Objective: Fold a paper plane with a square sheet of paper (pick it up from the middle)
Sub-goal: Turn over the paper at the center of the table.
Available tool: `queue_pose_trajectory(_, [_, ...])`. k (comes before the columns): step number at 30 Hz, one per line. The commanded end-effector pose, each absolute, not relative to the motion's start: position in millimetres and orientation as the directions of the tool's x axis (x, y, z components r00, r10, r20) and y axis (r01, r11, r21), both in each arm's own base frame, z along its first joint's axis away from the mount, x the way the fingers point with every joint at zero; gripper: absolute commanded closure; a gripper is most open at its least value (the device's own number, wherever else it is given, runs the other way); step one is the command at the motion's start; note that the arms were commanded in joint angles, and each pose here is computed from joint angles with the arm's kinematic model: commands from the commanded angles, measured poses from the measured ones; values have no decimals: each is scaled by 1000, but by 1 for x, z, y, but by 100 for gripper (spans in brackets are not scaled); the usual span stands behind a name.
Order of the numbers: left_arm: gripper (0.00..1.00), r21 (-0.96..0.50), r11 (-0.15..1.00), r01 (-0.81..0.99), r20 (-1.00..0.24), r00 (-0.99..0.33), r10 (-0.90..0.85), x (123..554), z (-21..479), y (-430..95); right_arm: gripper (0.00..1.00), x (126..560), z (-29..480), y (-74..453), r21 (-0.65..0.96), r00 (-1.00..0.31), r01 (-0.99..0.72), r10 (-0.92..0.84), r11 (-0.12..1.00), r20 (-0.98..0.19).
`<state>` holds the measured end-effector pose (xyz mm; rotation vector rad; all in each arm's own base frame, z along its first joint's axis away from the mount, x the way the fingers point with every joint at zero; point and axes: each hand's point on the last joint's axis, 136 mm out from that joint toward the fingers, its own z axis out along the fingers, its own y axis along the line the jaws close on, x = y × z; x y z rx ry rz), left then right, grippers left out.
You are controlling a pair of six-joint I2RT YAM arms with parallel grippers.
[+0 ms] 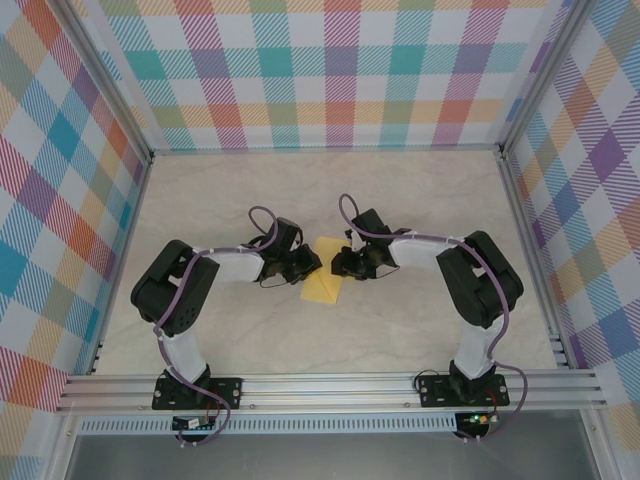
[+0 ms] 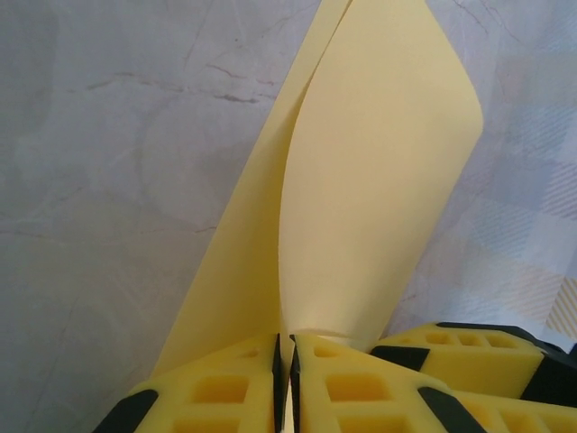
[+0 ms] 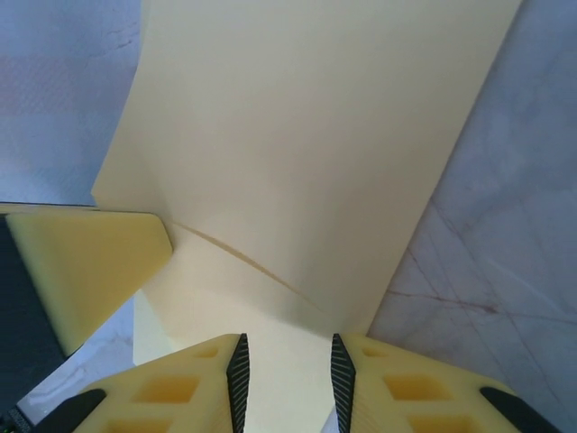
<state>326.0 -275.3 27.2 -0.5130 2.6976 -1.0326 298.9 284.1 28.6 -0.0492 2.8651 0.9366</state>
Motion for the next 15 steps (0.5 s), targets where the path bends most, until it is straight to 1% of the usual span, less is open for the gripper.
queue_pose_trajectory(1, [88, -698, 693, -181, -129, -920, -371, 325, 42, -277, 67, 308, 62, 285, 637, -983, -88, 38, 766, -181])
queue_pose_trajectory(6, [96, -688, 713, -134, -198, -911, -362, 327, 60, -270, 63, 314, 88, 270, 649, -968, -77, 99, 757, -230])
queue_pose_trajectory(9, [97, -633, 769, -87, -270, -906, -325, 327, 80, -259, 63, 317, 103, 252, 621, -948, -75, 138, 780, -288])
queue_pose_trajectory(12, [97, -515, 857, -31, -375, -890, -258, 327, 110, -237, 60, 321, 114, 227, 536, -915, -54, 172, 843, -364])
queue_pose_trajectory(15, [97, -324, 946, -8, -468, -868, -168, 325, 145, -202, 50, 323, 123, 202, 454, -880, -20, 200, 891, -430])
